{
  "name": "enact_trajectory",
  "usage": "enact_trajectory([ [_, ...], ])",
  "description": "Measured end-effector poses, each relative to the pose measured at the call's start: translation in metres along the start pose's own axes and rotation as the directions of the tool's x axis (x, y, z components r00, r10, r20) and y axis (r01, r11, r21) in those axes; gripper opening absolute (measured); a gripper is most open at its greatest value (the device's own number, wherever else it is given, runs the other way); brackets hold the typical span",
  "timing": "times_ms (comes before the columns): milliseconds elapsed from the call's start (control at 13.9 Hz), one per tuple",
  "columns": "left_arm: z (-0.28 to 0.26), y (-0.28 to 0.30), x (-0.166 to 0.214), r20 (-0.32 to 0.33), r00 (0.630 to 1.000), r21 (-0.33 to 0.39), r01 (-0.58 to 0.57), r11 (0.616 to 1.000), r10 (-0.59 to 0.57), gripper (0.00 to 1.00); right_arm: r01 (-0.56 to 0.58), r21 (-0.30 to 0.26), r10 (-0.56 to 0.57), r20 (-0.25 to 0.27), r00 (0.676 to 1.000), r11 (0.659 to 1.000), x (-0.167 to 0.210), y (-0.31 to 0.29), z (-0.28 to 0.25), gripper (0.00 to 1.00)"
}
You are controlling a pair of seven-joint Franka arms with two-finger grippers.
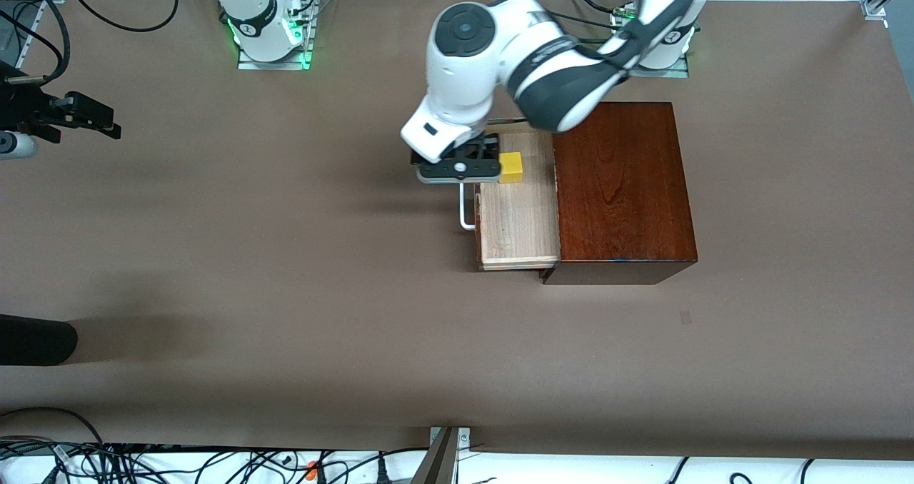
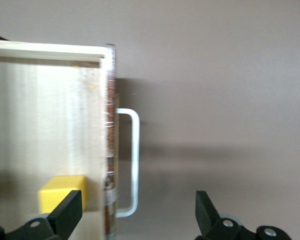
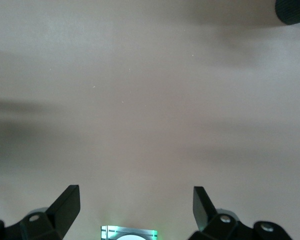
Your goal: Open drawer, take yellow block, close drawer
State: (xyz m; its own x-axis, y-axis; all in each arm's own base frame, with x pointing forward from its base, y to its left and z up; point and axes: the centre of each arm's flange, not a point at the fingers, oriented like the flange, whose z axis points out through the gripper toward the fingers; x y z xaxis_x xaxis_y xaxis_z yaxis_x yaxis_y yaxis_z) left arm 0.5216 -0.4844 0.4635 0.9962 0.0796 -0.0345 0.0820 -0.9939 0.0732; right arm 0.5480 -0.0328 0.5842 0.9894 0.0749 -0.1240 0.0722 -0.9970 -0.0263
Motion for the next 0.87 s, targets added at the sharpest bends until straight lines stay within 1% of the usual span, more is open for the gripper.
enact_trajectory([
  [144,-0.031,-0.043,0.024,0.032,0.999,-0.024,0.027,0.999,-0.027,1.00,0.002,0.003,-0.002,0.028,1.000,1.000,0.003,-0.001,0.009,1.00],
  [289,-0.062,-0.097,0.048,0.042,0.997,-0.048,0.062,0.997,-0.060,1.00,0.007,0.005,-0.007,0.046,0.999,1.000,0.006,-0.003,0.015,1.00],
  [433,-0.083,-0.148,0.062,0.030,0.995,-0.043,0.097,0.994,-0.096,1.00,0.016,0.005,-0.016,0.054,0.998,1.000,0.006,-0.008,0.016,1.00],
  [649,-0.092,-0.203,0.078,0.008,0.990,-0.013,0.140,0.990,-0.140,1.00,0.039,-0.001,-0.039,0.061,0.997,0.999,0.009,-0.037,0.017,1.00],
  [866,-0.095,-0.248,0.097,0.004,0.991,-0.006,0.132,0.991,-0.132,1.00,-0.061,-0.020,0.063,0.085,0.994,0.998,0.018,-0.094,0.033,1.00],
])
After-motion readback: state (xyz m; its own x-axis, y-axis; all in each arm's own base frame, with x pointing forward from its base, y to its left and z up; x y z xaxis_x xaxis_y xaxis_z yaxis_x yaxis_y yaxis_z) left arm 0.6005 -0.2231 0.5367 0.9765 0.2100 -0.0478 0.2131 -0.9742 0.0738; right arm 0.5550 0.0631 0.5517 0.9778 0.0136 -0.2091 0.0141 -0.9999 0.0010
